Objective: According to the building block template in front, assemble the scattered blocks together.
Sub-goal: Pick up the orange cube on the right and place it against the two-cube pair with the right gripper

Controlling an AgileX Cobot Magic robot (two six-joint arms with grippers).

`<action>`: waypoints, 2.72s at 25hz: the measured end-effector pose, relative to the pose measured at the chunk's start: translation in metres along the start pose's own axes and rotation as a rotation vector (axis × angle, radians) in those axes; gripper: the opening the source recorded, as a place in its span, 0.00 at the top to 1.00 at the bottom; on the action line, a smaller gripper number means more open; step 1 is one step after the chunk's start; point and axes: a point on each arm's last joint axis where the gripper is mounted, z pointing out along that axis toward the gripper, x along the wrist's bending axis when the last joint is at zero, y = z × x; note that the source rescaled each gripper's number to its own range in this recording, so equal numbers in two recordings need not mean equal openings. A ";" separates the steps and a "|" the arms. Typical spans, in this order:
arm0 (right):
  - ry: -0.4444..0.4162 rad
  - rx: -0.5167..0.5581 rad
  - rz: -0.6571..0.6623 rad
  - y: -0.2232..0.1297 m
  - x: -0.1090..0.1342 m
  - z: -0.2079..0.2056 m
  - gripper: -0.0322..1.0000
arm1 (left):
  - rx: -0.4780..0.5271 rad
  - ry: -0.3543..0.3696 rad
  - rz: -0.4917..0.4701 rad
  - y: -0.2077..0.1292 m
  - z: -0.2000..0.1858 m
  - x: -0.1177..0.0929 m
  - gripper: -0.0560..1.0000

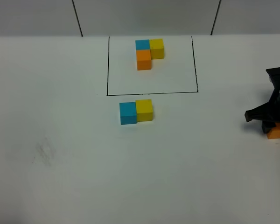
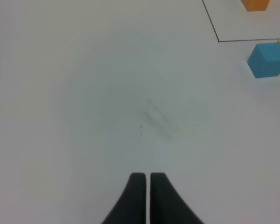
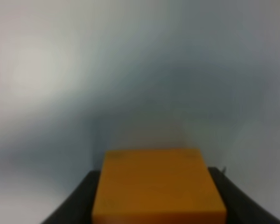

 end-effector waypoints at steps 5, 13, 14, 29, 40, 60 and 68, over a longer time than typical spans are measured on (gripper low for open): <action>0.027 -0.029 0.006 0.000 0.005 -0.016 0.47 | 0.000 0.000 0.000 0.000 0.000 0.000 0.94; 0.061 -0.188 -0.032 -0.006 0.027 -0.085 0.47 | 0.000 0.000 0.000 0.000 0.000 0.000 0.94; 0.068 -0.200 -0.041 -0.008 0.031 -0.093 0.47 | 0.000 0.000 0.000 0.000 0.000 0.000 0.94; 0.168 -0.254 -0.246 -0.039 0.120 -0.145 0.47 | 0.000 0.000 0.000 0.000 0.000 0.000 0.94; 0.275 -0.261 -0.229 -0.051 0.153 -0.151 0.47 | 0.000 0.000 0.000 0.000 0.000 0.000 0.94; 0.360 -0.286 -0.255 -0.062 0.246 -0.142 0.47 | 0.000 0.000 0.000 0.000 0.000 0.000 0.94; 0.336 -0.237 -0.269 -0.040 0.284 -0.112 0.47 | 0.000 0.000 0.000 0.000 0.000 0.000 0.94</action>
